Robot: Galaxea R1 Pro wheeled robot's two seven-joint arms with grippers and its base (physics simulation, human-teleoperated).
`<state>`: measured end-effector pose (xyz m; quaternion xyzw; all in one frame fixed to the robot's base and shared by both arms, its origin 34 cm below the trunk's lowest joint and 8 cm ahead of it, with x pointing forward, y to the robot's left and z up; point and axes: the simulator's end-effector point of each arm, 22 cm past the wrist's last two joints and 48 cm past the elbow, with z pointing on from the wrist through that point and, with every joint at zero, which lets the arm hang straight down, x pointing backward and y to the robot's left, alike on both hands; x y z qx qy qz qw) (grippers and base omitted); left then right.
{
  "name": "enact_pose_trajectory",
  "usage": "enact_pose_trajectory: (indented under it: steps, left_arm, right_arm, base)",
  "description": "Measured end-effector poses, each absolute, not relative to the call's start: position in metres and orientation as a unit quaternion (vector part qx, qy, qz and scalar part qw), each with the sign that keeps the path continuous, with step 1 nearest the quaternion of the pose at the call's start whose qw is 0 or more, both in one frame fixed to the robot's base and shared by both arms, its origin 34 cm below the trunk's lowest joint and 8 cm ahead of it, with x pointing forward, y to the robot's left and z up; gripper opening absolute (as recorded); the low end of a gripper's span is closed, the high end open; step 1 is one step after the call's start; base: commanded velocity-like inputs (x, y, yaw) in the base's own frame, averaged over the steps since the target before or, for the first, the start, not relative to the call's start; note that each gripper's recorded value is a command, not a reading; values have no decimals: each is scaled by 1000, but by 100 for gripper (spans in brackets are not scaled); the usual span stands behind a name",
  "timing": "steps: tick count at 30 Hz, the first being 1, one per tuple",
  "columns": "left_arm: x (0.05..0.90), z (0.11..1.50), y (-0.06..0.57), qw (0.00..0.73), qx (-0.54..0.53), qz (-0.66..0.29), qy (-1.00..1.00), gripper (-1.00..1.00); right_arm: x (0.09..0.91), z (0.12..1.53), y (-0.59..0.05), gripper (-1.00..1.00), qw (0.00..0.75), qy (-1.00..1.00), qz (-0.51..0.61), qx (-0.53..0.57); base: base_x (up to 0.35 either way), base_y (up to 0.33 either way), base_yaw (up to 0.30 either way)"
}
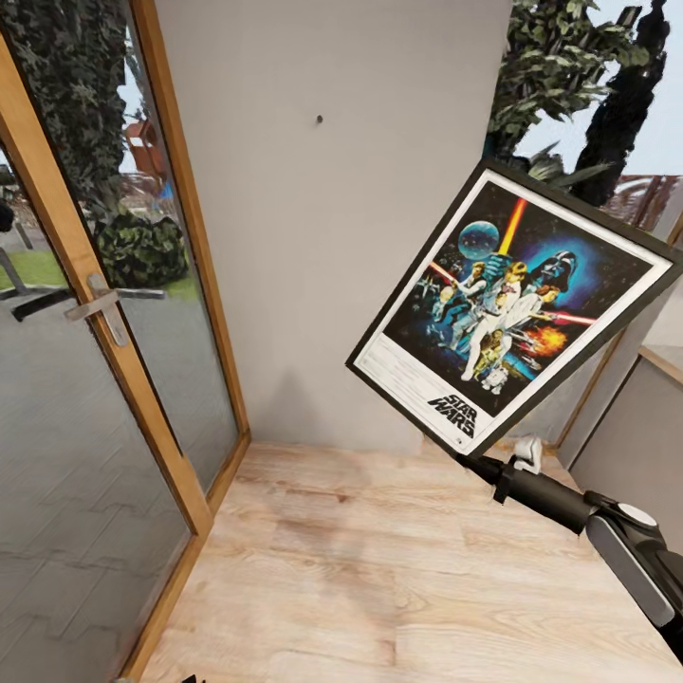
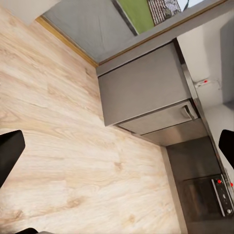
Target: Pick up the poster from the kitchen countertop and hang it on one of the wall nails in the kitchen.
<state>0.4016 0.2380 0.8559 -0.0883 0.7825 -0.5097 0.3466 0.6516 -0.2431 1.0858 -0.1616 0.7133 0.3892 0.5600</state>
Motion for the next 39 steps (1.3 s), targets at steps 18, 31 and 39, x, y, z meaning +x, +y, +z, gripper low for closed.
enact_pose_trajectory:
  steps: [18,31,39]
  left_arm:
    - [391,844,247,321,-51,-485,812,100]
    - [388,840,258,319,-47,-475,819,100]
    - [388,840,261,319,-46,-473,820,100]
  right_arm:
    - [714,1217,-216,-100,555,711,375,-213]
    - [737,1280,-121,-100,498,735,332,-319]
    - [724,1326,-60,-100,474,723,356,-356]
  base:
    - [0,0,0]
    - [0,0,0]
    - [0,0,0]
